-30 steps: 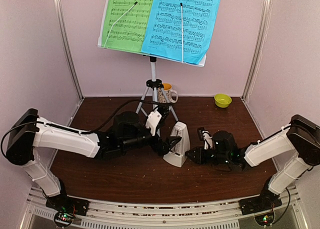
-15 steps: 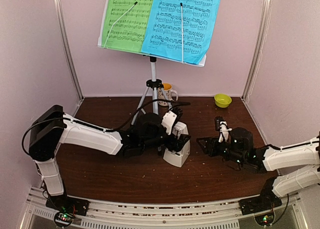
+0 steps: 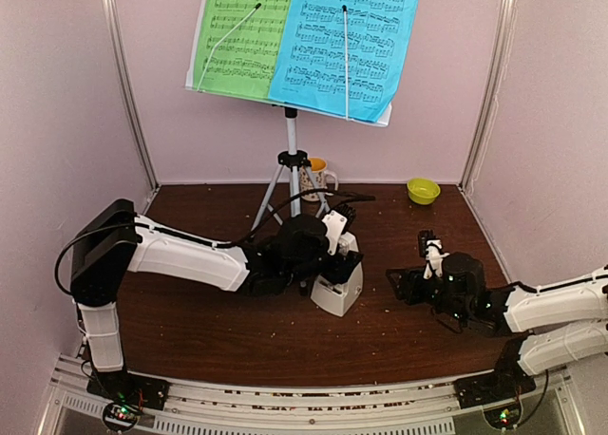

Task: Set up the instrument practice props

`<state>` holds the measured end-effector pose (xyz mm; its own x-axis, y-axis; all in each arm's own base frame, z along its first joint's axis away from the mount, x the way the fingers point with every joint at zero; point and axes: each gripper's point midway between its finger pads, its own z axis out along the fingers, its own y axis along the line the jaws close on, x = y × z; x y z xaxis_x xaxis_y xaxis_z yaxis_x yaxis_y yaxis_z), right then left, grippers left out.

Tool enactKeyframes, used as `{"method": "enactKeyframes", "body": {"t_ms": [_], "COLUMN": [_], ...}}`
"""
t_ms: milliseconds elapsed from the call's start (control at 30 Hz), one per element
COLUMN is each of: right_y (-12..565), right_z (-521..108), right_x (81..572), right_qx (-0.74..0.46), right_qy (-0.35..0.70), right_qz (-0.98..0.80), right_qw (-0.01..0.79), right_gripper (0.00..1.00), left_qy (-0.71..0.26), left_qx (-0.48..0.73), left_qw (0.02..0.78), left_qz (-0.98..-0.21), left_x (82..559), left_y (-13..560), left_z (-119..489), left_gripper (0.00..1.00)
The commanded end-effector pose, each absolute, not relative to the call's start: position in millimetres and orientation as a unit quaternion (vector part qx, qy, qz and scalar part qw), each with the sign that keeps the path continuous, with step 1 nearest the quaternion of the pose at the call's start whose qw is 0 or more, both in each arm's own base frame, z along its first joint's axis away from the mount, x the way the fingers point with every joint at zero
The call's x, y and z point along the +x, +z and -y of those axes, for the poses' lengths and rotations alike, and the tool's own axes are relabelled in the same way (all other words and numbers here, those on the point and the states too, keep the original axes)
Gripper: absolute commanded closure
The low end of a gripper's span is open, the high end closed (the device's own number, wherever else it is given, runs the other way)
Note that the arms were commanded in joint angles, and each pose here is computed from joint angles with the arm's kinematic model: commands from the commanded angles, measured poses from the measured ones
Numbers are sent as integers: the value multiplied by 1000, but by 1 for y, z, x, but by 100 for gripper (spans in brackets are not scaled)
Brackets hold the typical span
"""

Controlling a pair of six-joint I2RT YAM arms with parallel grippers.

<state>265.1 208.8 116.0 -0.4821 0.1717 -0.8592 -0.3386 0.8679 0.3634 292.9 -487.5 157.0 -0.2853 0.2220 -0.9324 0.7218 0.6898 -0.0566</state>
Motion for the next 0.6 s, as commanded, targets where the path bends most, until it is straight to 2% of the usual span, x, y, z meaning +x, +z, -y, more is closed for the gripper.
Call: {"method": "enactKeyframes", "body": {"t_ms": [0, 167, 567], "right_y": [116, 126, 142], "right_z": [-216, -224, -238], "right_x": [263, 261, 258], "right_qx": [-58, -64, -81], "right_qy": [277, 307, 350], "right_qz": [-811, -794, -768], "right_qw": [511, 521, 530], "right_gripper": [41, 40, 40], "left_qy": [-272, -288, -250], "left_qx": [296, 286, 313], "left_qw": [554, 595, 667], "left_qz": [-729, -694, -628], "left_x": [291, 293, 286], "left_y": [204, 246, 305], "left_z": [491, 492, 494], "left_gripper": [70, 83, 97]}}
